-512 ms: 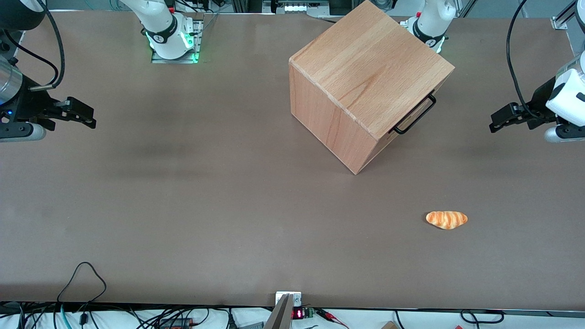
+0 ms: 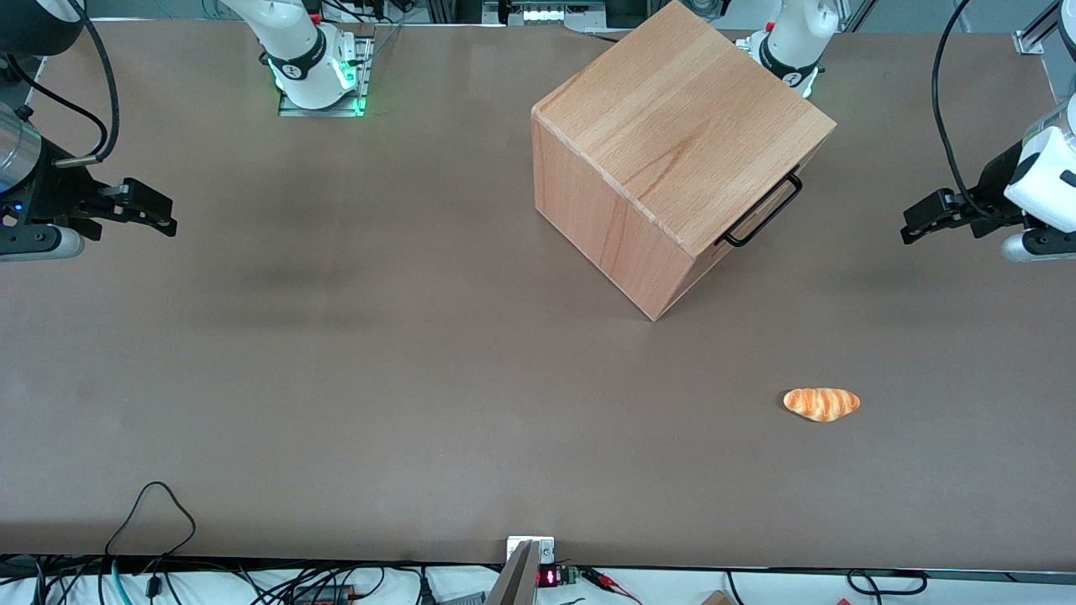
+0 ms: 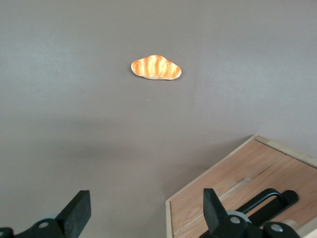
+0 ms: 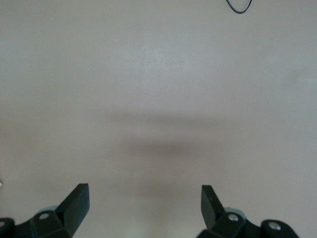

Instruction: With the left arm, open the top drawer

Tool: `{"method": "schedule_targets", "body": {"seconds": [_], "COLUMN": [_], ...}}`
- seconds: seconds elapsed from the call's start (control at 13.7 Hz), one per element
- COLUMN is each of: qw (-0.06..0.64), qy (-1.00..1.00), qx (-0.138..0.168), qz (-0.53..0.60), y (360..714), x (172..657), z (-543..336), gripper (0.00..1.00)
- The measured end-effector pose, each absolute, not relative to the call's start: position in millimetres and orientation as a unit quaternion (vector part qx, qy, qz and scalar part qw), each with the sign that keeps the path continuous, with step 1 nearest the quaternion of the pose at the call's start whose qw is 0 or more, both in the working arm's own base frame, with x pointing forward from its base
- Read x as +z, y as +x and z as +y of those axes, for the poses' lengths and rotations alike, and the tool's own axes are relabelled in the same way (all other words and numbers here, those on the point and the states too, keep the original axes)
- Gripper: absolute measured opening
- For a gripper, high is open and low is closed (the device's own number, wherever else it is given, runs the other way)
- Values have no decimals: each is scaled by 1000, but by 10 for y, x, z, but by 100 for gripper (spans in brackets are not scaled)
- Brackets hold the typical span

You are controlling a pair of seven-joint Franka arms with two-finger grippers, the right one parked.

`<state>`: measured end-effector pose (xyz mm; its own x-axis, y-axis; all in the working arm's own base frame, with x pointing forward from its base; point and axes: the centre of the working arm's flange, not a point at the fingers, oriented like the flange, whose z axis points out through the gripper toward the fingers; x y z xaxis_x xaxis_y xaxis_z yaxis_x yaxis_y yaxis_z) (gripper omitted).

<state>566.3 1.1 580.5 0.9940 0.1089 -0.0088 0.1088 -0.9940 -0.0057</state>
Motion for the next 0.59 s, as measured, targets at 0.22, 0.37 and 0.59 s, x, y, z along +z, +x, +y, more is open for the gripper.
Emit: {"method": "schedule_targets", "body": {"seconds": [0.22,0.37,0.59], "qw": [4,6,7], "qy": [-999,-998,-998], "qx": [9,18,38], "qz": [-54,-53,-47], "y": [5682,5710,5742], "x": [5753,5651,5337], "z": [9,3,-53], "gripper": [100,100,100]}}
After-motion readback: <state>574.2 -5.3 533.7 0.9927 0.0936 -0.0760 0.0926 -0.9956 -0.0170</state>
